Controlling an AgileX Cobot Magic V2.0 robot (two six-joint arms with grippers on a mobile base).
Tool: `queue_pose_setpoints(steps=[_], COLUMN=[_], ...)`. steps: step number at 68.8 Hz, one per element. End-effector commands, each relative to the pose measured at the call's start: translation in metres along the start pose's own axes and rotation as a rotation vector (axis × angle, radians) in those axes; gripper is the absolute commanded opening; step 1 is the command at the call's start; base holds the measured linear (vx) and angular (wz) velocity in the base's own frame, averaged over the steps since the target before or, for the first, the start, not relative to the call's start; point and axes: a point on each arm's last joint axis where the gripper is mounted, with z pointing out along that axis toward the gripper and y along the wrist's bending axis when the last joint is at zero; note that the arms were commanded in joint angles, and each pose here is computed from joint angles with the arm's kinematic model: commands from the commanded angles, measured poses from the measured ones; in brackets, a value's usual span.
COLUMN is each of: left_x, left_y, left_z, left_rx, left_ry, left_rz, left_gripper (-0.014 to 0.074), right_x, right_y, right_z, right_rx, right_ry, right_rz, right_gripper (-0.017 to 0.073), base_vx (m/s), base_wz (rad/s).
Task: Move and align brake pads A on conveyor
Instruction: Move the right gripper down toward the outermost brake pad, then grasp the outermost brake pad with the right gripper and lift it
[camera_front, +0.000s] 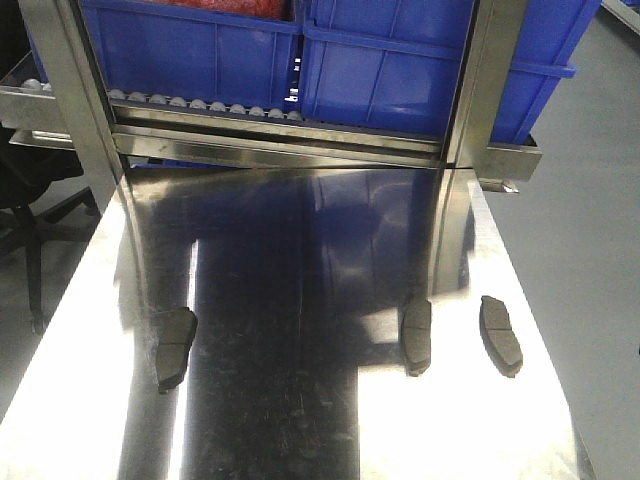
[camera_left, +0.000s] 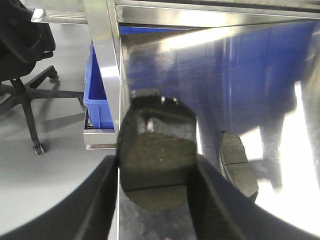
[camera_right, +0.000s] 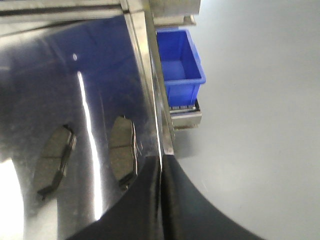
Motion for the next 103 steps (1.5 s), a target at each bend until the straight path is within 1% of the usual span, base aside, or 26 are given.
queue_pose_setpoints(steps=[1, 5, 9, 11, 17, 25, 29, 35, 38, 44, 46, 57, 65, 73, 83, 103], left_x=[-0.018, -0.018, -0.018, -0.018, -0.018, -0.018, -0.018, -0.018, -0.018, -0.018, -0.018, -0.018, -0.018, -0.018, -0.018, -0.018], left_y=[-0.001, -0.001, -0.001, -0.001, -0.001, -0.001, -0.001, -0.001, -0.001, -0.001, -0.001, -0.001, -0.001, -0.001, -0.001, -0.001], left_z=[-0.006, -0.006, -0.006, -0.006, -0.006, -0.006, -0.006, -0.006, -0.006, -0.006, -0.006, -0.006, -0.006, -0.006, -0.006, -0.006], left_rx=[0.012, 0.012, 0.012, 0.012, 0.012, 0.012, 0.012, 0.012, 0.012, 0.012, 0.012, 0.012, 0.012, 0.012, 0.012, 0.012], left_ry=[-0.127, -0.127, -0.127, -0.127, -0.127, -0.127, -0.127, -0.127, -0.127, -0.127, -0.127, -0.127, -0.127, -0.127, -0.127, -0.127], left_rz=[-0.018, -0.018, -0.018, -0.018, -0.018, -0.018, -0.018, -0.018, -0.018, -0.018, -0.018, -0.018, -0.018, -0.018, -0.018, -0.018], left_gripper=[-0.0006, -0.0006, -0.0006, -0.0006, -0.0006, -0.0006, -0.0006, -0.0006, -0.0006, -0.0006, -0.0006, -0.0006, -0.0006, -0.0006, -0.0006, -0.0006], right_x=[-0.013, -0.011, -0.009, -0.009, -0.012, -0.023, -0.029, -0.042, -0.047, -0.056, -0.057, -0.070, -0.074, -0.072, -0.066, -0.052], right_y=[0.001, 0.001, 0.001, 0.001, 0.005, 0.017, 0.024, 0.038, 0.044, 0.052, 0.054, 0.061, 0.066, 0.067, 0.066, 0.066], right_z=[0.003, 0.008, 0.014, 0.018, 0.029, 0.043, 0.052, 0.065, 0.073, 0.092, 0.100, 0.139, 0.167, 0.195, 0.221, 0.248], right_rx=[-0.002, 0.000, -0.006, -0.012, -0.048, -0.109, -0.133, -0.170, -0.177, -0.174, -0.170, -0.147, -0.141, -0.117, -0.083, -0.069], right_ry=[-0.028, 0.016, 0.054, 0.071, 0.122, 0.167, 0.193, 0.223, 0.243, 0.304, 0.344, 0.493, 0.577, 0.665, 0.753, 0.820], right_rz=[-0.009, -0.023, -0.048, -0.062, -0.067, -0.084, -0.102, -0.136, -0.144, -0.134, -0.132, -0.153, -0.154, -0.156, -0.190, -0.183], right_gripper=[0.0014, 0.0041, 0.0092, 0.0122, 0.0232, 0.0372, 0.0435, 0.0485, 0.0493, 0.0491, 0.0491, 0.0491, 0.0491, 0.0491, 0.0491, 0.0482], base_vx=[0.00, 0.00, 0.00, 0.00, 0.00, 0.00, 0.00, 0.00, 0.00, 0.00, 0.00, 0.00, 0.00, 0.00, 0.00, 0.00], base_wz=[0.00, 0.00, 0.00, 0.00, 0.00, 0.00, 0.00, 0.00, 0.00, 0.00, 0.00, 0.00, 0.00, 0.00, 0.00, 0.00])
